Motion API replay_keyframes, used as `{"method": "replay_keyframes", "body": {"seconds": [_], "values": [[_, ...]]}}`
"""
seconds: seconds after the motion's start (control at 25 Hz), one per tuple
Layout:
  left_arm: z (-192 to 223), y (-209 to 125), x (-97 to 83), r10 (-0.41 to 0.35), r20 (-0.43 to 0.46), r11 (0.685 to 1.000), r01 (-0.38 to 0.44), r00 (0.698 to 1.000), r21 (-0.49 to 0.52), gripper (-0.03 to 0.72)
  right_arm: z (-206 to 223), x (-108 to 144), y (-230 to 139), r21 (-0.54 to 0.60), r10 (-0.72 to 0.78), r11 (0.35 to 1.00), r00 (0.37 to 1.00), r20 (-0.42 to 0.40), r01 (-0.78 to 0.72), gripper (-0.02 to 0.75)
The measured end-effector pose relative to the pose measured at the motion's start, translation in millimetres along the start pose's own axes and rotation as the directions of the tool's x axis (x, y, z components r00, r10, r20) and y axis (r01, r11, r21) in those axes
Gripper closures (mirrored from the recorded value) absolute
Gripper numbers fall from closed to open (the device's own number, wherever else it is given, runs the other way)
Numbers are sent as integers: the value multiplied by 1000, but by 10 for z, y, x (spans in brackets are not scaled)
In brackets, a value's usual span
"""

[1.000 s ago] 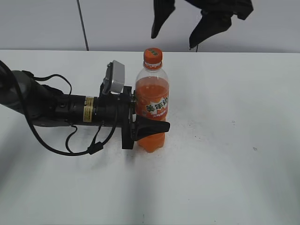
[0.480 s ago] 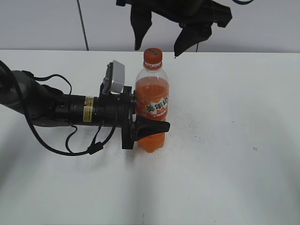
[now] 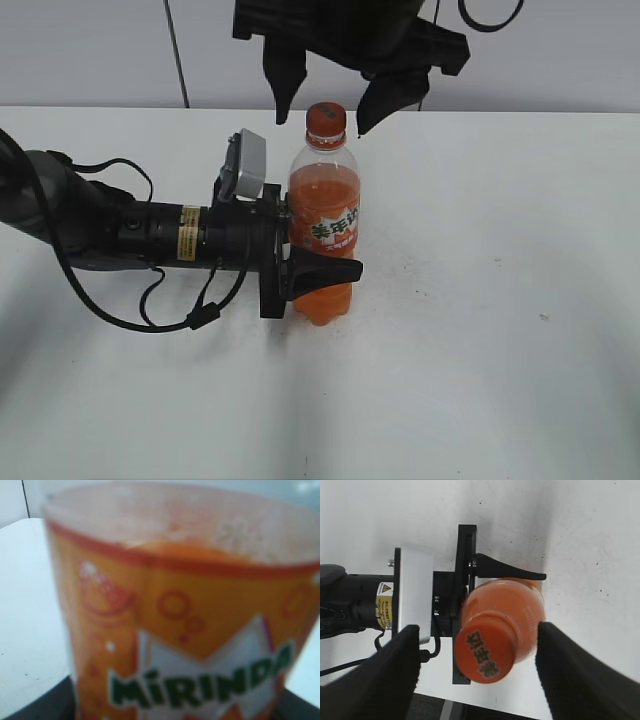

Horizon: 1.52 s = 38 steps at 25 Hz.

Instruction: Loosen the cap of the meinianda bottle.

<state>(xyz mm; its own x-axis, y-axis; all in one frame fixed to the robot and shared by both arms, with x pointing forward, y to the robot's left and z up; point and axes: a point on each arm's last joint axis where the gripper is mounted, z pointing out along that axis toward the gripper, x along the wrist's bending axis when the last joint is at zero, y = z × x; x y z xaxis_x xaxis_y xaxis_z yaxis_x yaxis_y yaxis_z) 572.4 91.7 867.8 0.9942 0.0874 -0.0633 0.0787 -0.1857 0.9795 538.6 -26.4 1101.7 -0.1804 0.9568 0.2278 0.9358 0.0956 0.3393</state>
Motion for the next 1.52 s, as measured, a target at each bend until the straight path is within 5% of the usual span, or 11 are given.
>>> {"method": "replay_keyframes", "body": {"seconds": [0.16,0.44,0.6,0.76,0.96,1.24,1.52], "values": [[0,0,0,0,0,1000,0,1000,0,273,0,-14,-7,7,-2,1000,1000,15,2,248],[0,0,0,0,0,1000,0,1000,0,273,0,-19,-13,14,-11,1000,1000,21,10,463],[0,0,0,0,0,1000,0,1000,0,273,0,-19,-13,15,-37,999,999,21,36,466],[0,0,0,0,0,1000,0,1000,0,273,-3,-16,-13,20,-264,964,965,13,263,466],[0,0,0,0,0,1000,0,1000,0,273,-10,-14,-20,30,-659,752,752,-4,659,468],[0,-1,-1,1,1,1000,-1,1000,1,273,-11,-15,-22,28,-907,420,421,-17,907,468],[0,-1,-2,1,2,1000,-1,1000,1,273,-16,-16,-24,26,-957,287,288,-22,957,468]]}}
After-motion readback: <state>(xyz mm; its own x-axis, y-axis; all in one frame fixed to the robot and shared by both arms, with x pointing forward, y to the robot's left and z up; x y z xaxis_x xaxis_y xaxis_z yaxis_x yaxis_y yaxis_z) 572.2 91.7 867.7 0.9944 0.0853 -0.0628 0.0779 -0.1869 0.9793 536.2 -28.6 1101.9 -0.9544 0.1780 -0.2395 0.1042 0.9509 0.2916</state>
